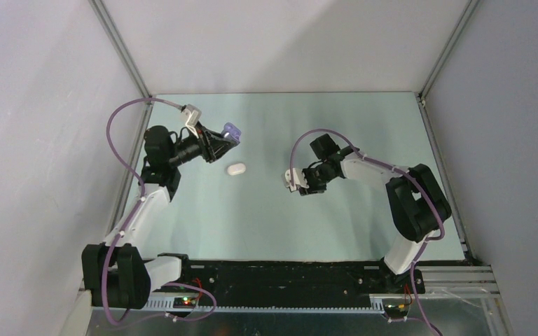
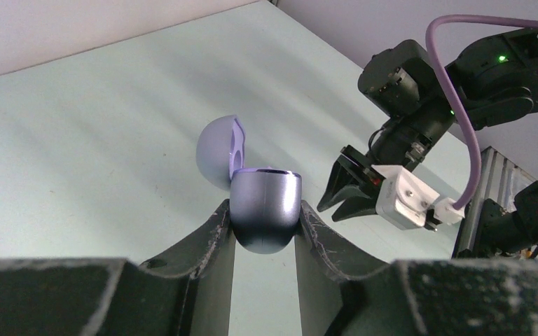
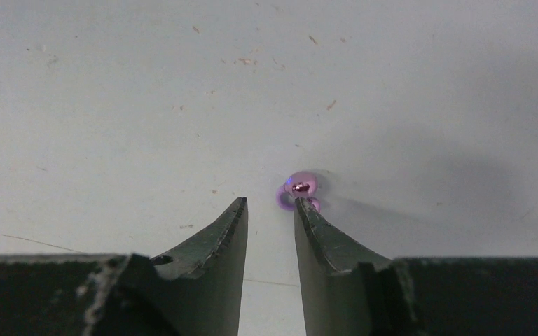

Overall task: Insert the wireless bluetooth earbuds into the charging case
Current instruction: Pick up the left earbud from the center of the board.

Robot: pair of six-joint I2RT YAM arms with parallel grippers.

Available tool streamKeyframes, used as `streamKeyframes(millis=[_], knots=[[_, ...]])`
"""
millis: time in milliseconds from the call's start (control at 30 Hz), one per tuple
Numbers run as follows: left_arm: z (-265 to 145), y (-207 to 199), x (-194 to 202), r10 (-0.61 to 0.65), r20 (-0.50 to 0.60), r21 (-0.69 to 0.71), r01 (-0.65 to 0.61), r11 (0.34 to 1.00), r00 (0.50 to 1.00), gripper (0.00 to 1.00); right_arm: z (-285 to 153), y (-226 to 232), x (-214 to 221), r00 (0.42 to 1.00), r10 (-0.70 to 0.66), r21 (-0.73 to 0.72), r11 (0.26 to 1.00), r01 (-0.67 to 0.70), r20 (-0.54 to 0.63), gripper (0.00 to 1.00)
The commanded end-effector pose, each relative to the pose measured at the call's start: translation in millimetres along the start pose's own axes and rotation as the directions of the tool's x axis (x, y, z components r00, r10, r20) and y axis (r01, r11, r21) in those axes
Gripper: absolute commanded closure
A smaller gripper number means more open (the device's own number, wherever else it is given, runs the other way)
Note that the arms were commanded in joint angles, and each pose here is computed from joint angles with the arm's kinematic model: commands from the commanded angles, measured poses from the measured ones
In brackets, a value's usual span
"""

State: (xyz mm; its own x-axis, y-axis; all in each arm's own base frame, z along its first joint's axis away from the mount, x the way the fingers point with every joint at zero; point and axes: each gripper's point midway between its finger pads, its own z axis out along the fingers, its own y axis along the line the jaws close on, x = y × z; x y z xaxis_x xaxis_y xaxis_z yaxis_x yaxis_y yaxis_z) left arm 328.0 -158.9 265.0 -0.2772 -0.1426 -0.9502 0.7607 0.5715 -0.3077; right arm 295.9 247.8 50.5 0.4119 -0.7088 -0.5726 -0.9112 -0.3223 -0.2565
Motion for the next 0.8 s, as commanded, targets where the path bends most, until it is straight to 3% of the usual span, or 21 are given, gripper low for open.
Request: streamKeyframes(millis=[0, 767], knots=[[-2, -6, -28, 0.090, 0.042, 0.002, -0.091, 0.996, 0.995, 1.00, 4, -3, -15, 0.994, -0.097, -0.024, 0.995, 0.098, 0.040, 0.66], [-1, 1, -27, 0.080, 0.033, -0.019, -0.080, 0.997, 0.996, 1.00, 18, -23, 15, 0.990, -0.123, 0.026, 0.992, 0.125, -0.068, 0.69]])
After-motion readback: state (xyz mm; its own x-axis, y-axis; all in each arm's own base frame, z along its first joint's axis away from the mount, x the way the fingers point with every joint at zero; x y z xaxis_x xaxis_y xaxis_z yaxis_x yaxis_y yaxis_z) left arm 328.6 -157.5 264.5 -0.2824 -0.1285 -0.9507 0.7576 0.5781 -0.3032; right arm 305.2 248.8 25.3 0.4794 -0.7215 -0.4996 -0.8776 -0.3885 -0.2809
